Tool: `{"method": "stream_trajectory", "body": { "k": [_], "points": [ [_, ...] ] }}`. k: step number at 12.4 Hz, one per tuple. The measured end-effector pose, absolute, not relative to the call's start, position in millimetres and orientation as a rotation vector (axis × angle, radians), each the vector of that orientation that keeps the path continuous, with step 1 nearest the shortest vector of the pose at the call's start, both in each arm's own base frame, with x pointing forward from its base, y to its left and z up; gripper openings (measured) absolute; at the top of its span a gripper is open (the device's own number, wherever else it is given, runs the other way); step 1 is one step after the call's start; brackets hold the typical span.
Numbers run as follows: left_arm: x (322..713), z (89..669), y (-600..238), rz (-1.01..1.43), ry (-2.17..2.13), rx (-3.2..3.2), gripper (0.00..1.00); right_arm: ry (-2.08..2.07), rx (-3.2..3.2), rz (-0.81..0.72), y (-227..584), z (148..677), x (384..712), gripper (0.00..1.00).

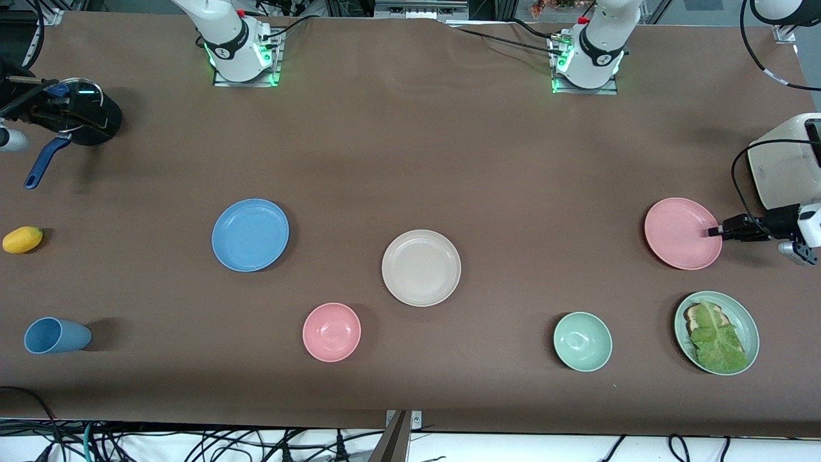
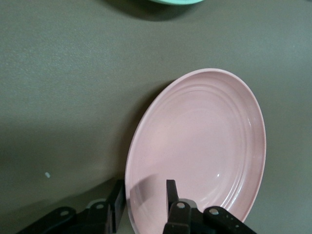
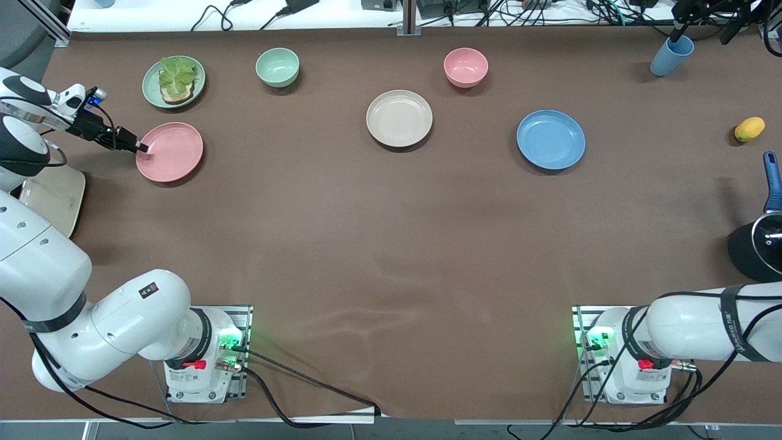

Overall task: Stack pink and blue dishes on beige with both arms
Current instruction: 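Close the left gripper on the pink plate rim and lift it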

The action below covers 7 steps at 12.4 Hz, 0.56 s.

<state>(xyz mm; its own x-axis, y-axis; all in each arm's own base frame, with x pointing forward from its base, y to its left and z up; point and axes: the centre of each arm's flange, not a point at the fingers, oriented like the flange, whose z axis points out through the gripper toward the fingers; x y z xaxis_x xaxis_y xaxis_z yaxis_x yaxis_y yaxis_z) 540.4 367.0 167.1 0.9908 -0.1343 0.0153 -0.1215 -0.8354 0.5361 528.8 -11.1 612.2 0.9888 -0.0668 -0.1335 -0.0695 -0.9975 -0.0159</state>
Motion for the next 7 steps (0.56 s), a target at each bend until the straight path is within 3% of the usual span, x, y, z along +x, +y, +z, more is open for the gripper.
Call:
{"method": "stream_trajectory", "body": {
  "k": [4,5,7],
  "points": [
    [538.8,159.2,365.7,-0.042,-0.174,2.562,0.43,0.107,-3.112,0.209,-11.1,612.1,528.7,1.0],
    [538.5,157.5,365.5,-0.044,-0.173,2.56,0.38,0.107,-3.112,0.209,-11.0,612.1,528.7,1.0],
    [538.0,155.4,365.3,-0.047,-0.171,2.558,0.13,0.107,-3.112,0.21,-11.1,612.1,528.7,1.0]
  ]
}}
